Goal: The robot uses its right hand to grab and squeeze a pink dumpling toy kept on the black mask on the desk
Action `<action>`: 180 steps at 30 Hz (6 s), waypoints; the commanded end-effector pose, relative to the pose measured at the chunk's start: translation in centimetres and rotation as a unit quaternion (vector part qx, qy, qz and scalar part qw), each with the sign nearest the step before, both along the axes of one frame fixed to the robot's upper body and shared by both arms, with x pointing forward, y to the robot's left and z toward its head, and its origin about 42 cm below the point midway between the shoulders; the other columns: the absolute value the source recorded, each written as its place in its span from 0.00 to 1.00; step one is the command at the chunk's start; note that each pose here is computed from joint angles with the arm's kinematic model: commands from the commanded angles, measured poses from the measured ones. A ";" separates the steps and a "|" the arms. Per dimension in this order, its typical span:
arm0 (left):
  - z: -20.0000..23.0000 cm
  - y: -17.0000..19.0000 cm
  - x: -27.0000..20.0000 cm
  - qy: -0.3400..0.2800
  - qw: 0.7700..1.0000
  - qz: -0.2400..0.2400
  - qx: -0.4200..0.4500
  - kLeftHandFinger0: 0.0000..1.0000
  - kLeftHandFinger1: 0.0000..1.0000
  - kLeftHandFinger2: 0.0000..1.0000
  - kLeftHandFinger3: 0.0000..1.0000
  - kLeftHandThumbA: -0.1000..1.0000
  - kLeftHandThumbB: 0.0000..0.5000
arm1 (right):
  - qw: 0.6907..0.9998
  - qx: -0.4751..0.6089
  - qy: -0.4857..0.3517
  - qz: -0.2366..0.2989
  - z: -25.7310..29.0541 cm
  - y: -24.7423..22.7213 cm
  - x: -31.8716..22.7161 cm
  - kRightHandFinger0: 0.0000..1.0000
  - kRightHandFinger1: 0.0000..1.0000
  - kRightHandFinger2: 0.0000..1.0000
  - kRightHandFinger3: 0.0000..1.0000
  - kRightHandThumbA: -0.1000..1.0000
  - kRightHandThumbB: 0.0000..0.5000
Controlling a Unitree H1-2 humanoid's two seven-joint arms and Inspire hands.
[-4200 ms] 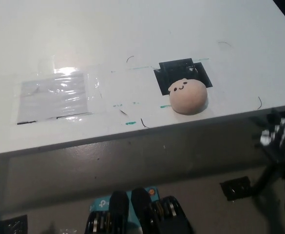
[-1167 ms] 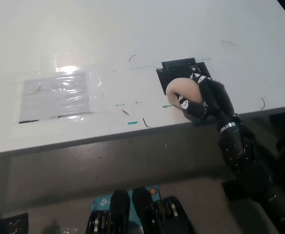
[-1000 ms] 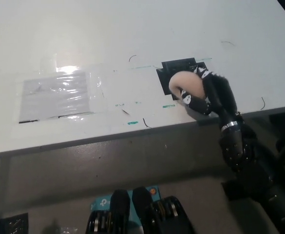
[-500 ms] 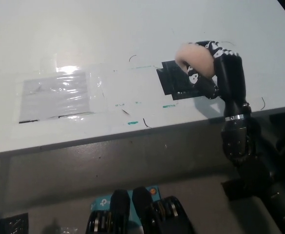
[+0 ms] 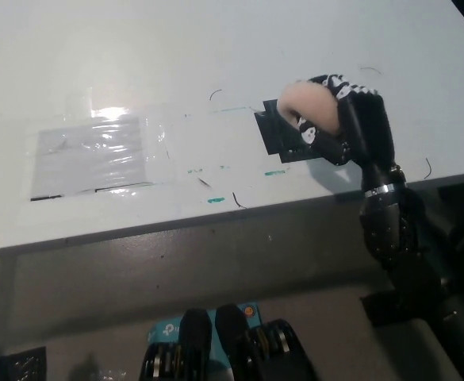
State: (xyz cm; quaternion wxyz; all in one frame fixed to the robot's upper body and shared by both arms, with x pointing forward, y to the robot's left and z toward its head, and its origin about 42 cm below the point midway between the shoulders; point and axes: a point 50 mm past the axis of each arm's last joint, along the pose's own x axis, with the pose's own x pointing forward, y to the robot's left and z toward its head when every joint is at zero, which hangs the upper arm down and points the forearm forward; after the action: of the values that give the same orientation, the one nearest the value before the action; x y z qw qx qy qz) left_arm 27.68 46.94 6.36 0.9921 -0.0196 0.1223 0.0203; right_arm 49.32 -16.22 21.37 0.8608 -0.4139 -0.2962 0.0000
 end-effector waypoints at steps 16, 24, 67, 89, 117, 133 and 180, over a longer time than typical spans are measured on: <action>2.3 1.3 1.1 -0.032 0.999 -0.006 0.016 0.00 0.01 0.11 0.09 1.00 1.00 | 0.979 -0.146 0.142 -0.032 2.4 0.4 1.5 1.00 1.00 1.00 1.00 0.47 0.54; 2.3 1.2 1.1 -0.031 0.999 -0.007 0.014 0.00 0.00 0.10 0.10 1.00 1.00 | 0.979 -0.141 0.143 -0.033 2.0 0.3 0.9 1.00 1.00 1.00 1.00 0.45 0.59; 2.1 1.5 0.8 -0.029 0.999 -0.001 0.016 0.00 0.02 0.12 0.12 1.00 1.00 | 0.984 -0.109 0.140 -0.019 8.5 -4.7 -6.0 1.00 1.00 1.00 1.00 1.00 1.00; 1.7 1.3 0.8 -0.026 0.999 0.001 0.019 0.00 0.03 0.14 0.13 1.00 1.00 | 0.945 0.198 0.248 -0.078 -5.6 -12.5 -15.8 0.36 0.37 0.47 0.65 0.22 0.30; 0.5 1.0 -0.4 -0.013 1.000 0.006 0.010 0.00 0.01 0.12 0.12 1.00 1.00 | 0.850 0.391 0.340 -0.090 -10.4 -12.0 -15.3 0.11 0.22 0.42 0.73 0.23 0.22; 0.2 1.0 -0.9 -0.010 1.000 0.006 0.008 0.00 0.04 0.13 0.13 1.00 1.00 | 0.842 0.399 0.351 -0.093 -10.5 -12.2 -15.3 0.12 0.24 0.45 0.75 0.14 0.16; 0.1 1.0 -1.0 -0.011 1.000 0.014 0.004 0.00 0.03 0.10 0.10 1.00 1.00 | 0.841 0.395 0.357 -0.092 -10.6 -12.4 -14.9 0.09 0.19 0.40 0.74 0.12 0.13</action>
State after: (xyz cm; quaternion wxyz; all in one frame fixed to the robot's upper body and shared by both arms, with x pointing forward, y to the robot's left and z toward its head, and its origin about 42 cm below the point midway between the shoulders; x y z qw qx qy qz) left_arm 26.57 47.26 5.52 0.9903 -0.0240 0.1340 0.0289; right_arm 33.44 -28.37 9.47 0.9913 -0.0367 0.1187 -0.0427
